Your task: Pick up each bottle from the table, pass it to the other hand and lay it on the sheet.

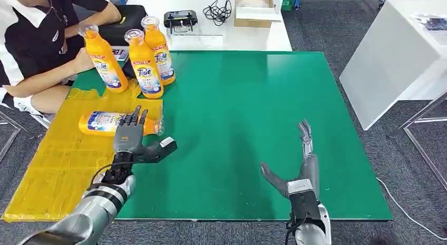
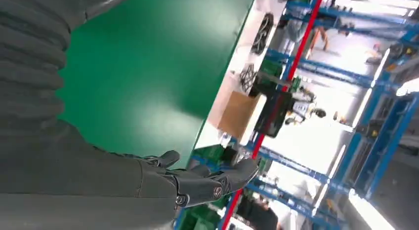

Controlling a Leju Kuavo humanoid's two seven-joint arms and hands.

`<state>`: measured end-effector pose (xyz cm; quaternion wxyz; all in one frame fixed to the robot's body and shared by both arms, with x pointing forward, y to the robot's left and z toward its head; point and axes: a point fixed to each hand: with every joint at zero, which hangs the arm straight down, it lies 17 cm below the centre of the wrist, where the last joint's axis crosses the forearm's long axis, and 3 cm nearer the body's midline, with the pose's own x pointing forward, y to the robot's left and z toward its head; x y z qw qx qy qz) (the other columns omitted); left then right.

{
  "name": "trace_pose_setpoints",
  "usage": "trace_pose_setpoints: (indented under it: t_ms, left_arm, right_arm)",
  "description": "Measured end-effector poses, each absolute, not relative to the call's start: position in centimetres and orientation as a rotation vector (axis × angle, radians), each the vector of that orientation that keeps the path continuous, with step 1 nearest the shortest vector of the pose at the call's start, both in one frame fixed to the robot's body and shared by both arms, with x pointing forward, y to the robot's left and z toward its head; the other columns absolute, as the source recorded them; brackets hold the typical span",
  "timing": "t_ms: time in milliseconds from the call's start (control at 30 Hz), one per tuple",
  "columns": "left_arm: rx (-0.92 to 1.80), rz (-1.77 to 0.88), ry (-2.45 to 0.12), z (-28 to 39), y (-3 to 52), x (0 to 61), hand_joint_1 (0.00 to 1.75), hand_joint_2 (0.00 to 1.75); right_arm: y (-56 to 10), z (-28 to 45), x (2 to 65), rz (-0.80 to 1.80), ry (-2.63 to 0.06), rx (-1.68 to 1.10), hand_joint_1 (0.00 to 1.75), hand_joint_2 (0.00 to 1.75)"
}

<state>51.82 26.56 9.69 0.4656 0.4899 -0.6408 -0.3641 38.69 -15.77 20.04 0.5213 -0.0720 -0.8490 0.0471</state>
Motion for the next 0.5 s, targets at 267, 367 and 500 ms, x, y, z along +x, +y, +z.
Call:
trace_pose_setpoints:
  t_ms: [267, 367, 500]
  left_arm:
    - [0.553, -0.299, -2.048, 15.6, 21.6, 43.7, 0.0, 1.75]
    - [0.279, -0.158, -2.06, 16.3, 19.9, 41.1, 0.0, 1.75]
    - [0.01, -0.106, -1.911, 14.0, 17.6, 39.6, 0.0, 1.75]
  right_arm:
    - [-17.0, 17.9, 36.6, 0.093, -1.993, -0.127, 0.0, 1.75]
    - [-17.0, 17.0, 35.9, 0.088, -1.967, -0.07, 0.0, 1.75]
    - [-17.2, 16.0, 35.3, 0.079, -1.937, -0.049, 0.0, 1.75]
